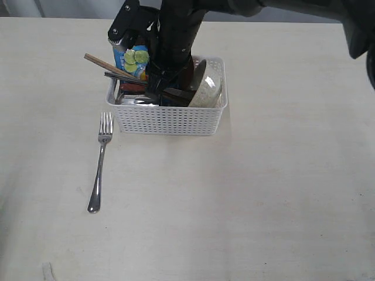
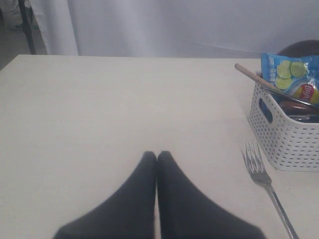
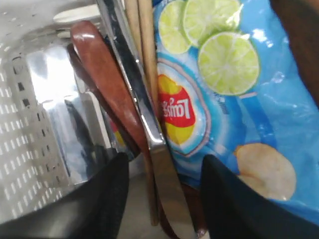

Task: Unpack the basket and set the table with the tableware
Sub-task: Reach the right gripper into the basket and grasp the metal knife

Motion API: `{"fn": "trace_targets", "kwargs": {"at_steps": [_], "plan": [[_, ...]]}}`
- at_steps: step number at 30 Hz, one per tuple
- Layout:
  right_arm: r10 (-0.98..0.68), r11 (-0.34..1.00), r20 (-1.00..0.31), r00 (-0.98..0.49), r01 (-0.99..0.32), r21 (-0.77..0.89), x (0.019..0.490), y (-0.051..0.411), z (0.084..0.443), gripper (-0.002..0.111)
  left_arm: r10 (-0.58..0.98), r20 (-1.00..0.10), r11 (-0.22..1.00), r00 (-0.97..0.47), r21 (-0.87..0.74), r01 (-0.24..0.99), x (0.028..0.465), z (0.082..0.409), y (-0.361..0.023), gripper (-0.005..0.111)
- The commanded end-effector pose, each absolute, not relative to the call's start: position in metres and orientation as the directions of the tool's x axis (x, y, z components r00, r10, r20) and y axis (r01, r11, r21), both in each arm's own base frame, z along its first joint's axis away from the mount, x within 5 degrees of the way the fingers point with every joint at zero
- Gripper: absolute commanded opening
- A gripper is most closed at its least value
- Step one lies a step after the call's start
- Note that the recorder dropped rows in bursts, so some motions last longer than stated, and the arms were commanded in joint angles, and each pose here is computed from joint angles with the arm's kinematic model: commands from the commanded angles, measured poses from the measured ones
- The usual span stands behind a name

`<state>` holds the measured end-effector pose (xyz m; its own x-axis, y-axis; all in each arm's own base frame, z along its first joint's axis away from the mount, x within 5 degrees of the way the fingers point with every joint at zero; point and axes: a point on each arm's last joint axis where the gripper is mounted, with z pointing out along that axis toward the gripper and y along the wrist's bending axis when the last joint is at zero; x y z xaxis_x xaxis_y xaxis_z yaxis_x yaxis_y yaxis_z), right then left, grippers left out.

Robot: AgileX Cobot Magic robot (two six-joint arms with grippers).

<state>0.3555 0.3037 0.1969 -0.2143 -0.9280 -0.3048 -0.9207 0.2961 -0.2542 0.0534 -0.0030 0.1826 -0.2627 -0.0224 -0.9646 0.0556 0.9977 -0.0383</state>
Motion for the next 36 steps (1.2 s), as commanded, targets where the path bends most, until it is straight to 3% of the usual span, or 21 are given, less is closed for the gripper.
{"fn": "trace_targets", "kwargs": {"at_steps": [1, 14, 25, 36], "plan": [[-0.926, 0.292, -0.319, -0.204, -0.921, -0.259, 0.36, 0.306, 0.192, 0.046, -0.01, -0.967, 0.998, -0.253, -0.025, 0.054, 0.053, 0.182, -0.003, 0.0], [-0.917, 0.28, -0.351, -0.189, -0.932, -0.229, 0.36, 0.317, 0.172, 0.046, -0.01, -0.967, 0.998, -0.253, -0.025, 0.054, 0.053, 0.182, -0.003, 0.0], [-0.923, 0.274, -0.334, -0.191, -0.935, -0.223, 0.361, 0.318, 0.162, 0.001, -0.01, -0.967, 0.998, -0.253, -0.025, 0.054, 0.053, 0.182, -0.003, 0.0], [-0.914, 0.264, -0.382, -0.138, -0.917, -0.299, 0.355, 0.315, 0.21, 0.0, -0.01, -0.967, 0.998, -0.253, -0.025, 0.054, 0.053, 0.182, -0.003, 0.0]]}}
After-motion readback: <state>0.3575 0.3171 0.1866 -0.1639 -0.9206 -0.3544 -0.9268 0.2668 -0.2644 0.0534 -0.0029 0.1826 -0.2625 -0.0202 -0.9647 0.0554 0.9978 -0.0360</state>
